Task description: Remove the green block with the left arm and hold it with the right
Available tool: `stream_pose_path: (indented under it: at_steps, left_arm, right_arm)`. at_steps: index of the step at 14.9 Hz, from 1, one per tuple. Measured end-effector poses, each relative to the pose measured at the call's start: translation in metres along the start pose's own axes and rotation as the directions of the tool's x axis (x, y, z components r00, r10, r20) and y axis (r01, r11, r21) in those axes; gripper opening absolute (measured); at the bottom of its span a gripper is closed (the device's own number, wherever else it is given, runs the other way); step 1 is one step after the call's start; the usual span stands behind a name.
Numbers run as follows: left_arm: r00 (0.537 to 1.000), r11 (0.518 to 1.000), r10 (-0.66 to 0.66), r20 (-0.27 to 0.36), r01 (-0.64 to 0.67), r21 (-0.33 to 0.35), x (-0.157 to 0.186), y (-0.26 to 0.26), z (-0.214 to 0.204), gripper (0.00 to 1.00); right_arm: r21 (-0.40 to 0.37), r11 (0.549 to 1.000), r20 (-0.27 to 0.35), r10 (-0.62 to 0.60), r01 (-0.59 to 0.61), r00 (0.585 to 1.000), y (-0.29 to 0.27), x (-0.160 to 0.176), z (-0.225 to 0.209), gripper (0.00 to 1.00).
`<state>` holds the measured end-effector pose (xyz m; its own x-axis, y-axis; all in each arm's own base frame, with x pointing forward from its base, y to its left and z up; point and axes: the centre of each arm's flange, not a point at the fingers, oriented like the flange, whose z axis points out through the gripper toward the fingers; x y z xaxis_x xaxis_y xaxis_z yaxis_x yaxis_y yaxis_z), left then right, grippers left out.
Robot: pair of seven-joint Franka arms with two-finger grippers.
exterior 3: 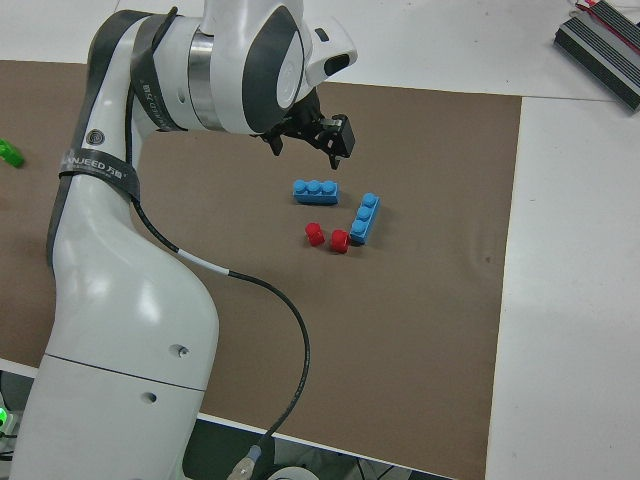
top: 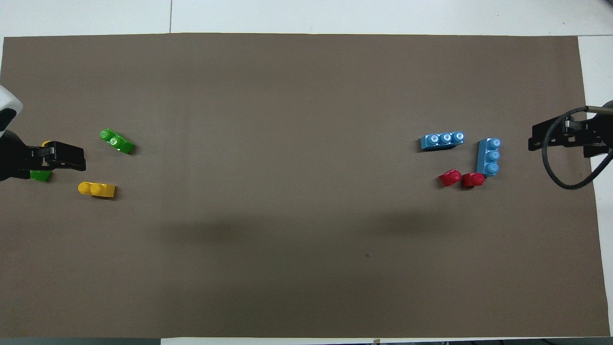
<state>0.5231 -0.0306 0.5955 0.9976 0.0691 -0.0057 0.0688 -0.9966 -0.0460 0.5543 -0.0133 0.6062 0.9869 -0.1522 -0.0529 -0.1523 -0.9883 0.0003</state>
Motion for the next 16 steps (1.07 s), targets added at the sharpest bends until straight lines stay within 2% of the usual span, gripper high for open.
stream_pose_path:
  at_steps: [6, 10, 16]
  left_arm:
    - [0.997, 0.997, 0.071, 0.004, -0.071, -0.002, -0.003, 0.001, -0.003, 1.0]
    - [0.997, 0.997, 0.075, -0.022, -0.075, -0.004, -0.002, 0.0, -0.015, 1.0]
    - [0.997, 0.997, 0.078, -0.026, -0.078, -0.017, -0.003, 0.001, -0.017, 1.0]
  right_arm:
    - [0.0, 1.0, 0.0, 0.003, -0.003, 1.0, 0.002, 0.0, 0.0, 1.0]
    - [-0.001, 1.0, 0.0, -0.005, 0.005, 1.0, 0.002, 0.0, 0.0, 1.0]
    - [-0.012, 0.999, -0.001, -0.053, 0.053, 0.999, 0.004, 0.001, 0.0, 1.0]
